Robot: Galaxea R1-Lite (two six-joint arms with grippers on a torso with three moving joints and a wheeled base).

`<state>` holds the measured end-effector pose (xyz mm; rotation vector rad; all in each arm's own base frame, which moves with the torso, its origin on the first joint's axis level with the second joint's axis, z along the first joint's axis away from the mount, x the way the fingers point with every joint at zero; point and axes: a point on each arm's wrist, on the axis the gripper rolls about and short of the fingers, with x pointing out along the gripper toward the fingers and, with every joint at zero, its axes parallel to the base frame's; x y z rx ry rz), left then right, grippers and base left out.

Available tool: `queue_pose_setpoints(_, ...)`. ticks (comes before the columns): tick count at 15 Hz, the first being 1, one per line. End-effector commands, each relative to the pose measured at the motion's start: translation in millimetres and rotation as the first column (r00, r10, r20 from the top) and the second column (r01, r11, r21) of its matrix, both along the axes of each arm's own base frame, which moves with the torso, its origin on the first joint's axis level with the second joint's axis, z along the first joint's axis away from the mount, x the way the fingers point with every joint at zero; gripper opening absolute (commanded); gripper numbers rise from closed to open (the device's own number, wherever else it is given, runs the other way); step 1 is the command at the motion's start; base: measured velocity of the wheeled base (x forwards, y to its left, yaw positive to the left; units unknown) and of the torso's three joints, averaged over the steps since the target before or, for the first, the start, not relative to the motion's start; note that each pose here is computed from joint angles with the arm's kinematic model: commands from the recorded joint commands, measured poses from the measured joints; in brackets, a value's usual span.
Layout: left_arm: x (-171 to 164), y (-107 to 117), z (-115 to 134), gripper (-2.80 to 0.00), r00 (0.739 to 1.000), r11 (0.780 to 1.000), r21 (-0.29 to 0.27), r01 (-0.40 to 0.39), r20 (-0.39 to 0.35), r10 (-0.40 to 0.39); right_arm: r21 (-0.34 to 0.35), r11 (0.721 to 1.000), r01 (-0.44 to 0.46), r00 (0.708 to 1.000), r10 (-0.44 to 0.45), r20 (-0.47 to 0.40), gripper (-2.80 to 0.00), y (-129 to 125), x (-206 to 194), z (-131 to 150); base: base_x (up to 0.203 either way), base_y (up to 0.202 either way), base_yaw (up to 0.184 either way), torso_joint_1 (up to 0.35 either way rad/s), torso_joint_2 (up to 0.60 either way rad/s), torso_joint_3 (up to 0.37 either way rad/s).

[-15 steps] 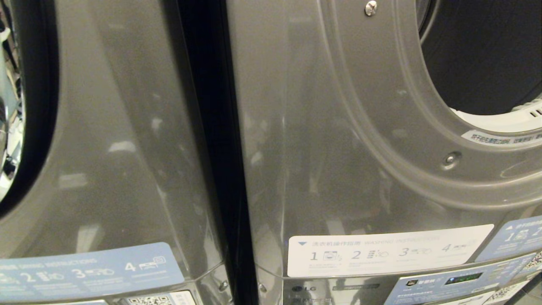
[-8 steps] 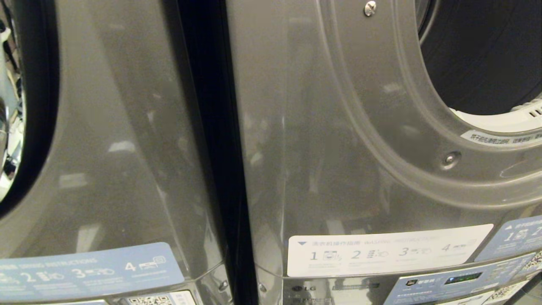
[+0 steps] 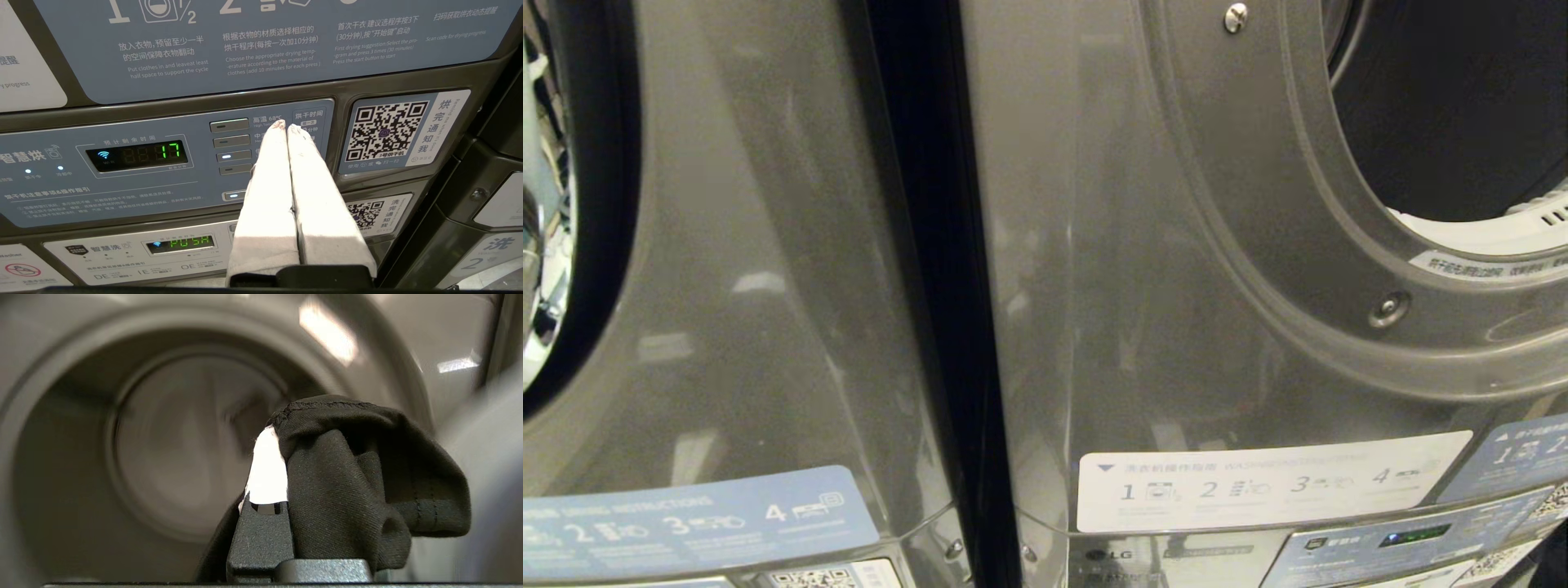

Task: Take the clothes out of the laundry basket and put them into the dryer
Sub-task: Put the clothes in the dryer

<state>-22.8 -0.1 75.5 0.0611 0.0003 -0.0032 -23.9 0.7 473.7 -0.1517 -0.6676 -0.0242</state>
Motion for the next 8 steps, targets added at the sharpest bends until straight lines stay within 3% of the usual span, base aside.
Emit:
queue_pose_setpoints(1,0.0,0.0,0.0,-2.80,1.000,1.000,0.000,0.000,0.000,0.000,-0.010,1.000,0.000,0.993,-0.001,-0.121,-2.80,-0.3,115.6,27.3,0.000,0.000,0.000,0.000,0.00,0.000)
queue_pose_setpoints(3,0.0,0.0,0.0,-2.80,1.000,1.000,0.000,0.000,0.000,0.000,-0.039,0.999,0.009,0.993,-0.014,-0.114,-2.80,-0.2,166.7,30.4,0.000,0.000,0.000,0.000,0.00,0.000)
queue_pose_setpoints(4,0.0,0.0,0.0,-2.80,1.000,1.000,0.000,0.000,0.000,0.000,-0.055,0.998,0.020,0.997,-0.024,-0.070,-2.80,-0.2,188.7,31.7,0.000,0.000,0.000,0.000,0.00,0.000)
queue_pose_setpoints(6,0.0,0.0,0.0,-2.80,1.000,1.000,0.000,0.000,0.000,0.000,-0.101,0.993,0.069,0.992,-0.058,0.111,-2.80,-0.1,219.1,37.4,0.000,0.000,0.000,0.000,0.00,0.000)
queue_pose_setpoints(8,0.0,0.0,0.0,-2.80,1.000,1.000,0.000,0.000,0.000,0.000,-0.164,0.983,0.081,0.985,-0.054,0.163,-2.80,1.0,244.3,32.2,0.000,0.000,0.000,0.000,0.00,0.000)
